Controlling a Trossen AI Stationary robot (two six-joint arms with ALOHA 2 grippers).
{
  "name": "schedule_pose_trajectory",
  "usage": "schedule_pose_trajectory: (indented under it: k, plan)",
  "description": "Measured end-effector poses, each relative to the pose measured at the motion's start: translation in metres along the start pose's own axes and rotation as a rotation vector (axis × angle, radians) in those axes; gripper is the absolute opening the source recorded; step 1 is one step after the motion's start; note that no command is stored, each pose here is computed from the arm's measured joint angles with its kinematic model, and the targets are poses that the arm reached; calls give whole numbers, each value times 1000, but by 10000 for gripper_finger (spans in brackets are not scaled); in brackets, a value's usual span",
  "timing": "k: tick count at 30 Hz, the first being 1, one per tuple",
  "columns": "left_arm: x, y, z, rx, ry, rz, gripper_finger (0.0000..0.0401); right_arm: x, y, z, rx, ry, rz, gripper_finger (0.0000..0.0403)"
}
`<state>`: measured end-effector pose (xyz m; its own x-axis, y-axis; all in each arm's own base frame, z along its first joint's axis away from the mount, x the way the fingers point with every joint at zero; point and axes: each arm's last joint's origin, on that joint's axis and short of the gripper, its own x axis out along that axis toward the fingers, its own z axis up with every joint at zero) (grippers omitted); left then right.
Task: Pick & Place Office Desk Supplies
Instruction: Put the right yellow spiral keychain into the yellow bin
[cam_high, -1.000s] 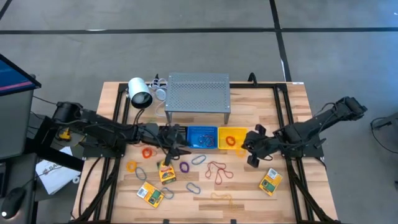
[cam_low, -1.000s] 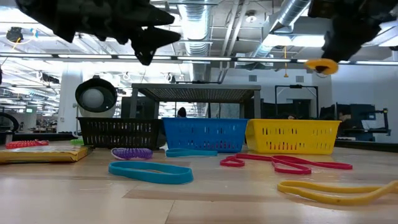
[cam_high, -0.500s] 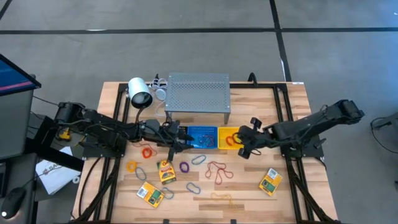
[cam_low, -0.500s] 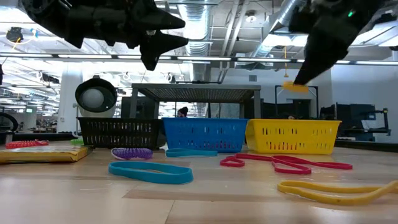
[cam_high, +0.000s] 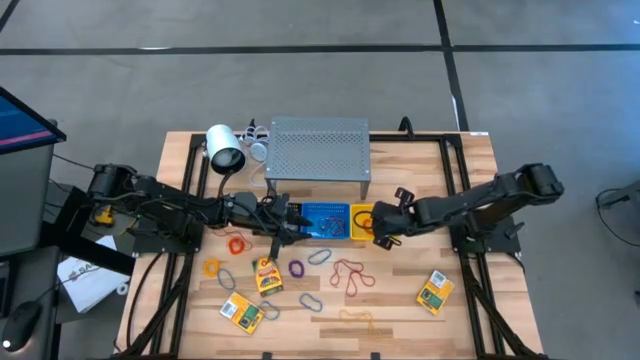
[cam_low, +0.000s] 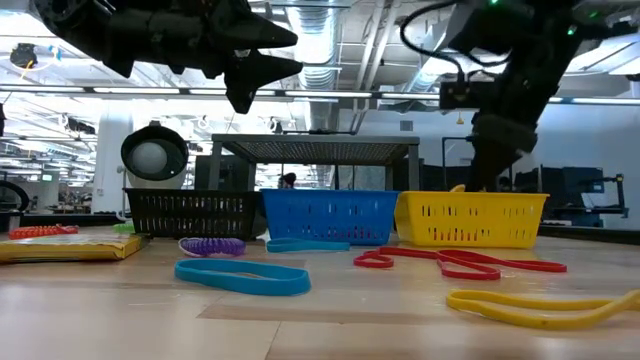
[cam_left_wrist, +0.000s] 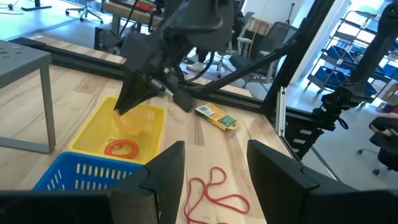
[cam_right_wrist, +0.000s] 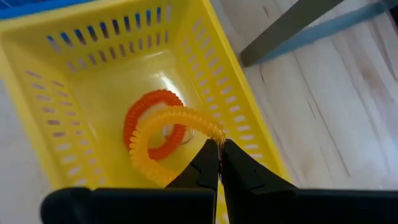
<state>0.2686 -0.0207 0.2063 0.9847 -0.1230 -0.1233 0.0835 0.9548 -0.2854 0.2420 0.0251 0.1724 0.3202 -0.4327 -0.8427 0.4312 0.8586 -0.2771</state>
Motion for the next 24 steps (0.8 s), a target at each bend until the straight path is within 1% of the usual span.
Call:
schedule_pose_trajectory:
  k: [8,19,24]
  plan:
    - [0,0,0,0,2,0,171,10,6,0,-29,17,0,7]
    - [0,0,0,0,5,1,171,10,7,0,-28,31,33,51]
    - [0,0,-1,0,8,2,171,11,6,0,-33,51,64,59]
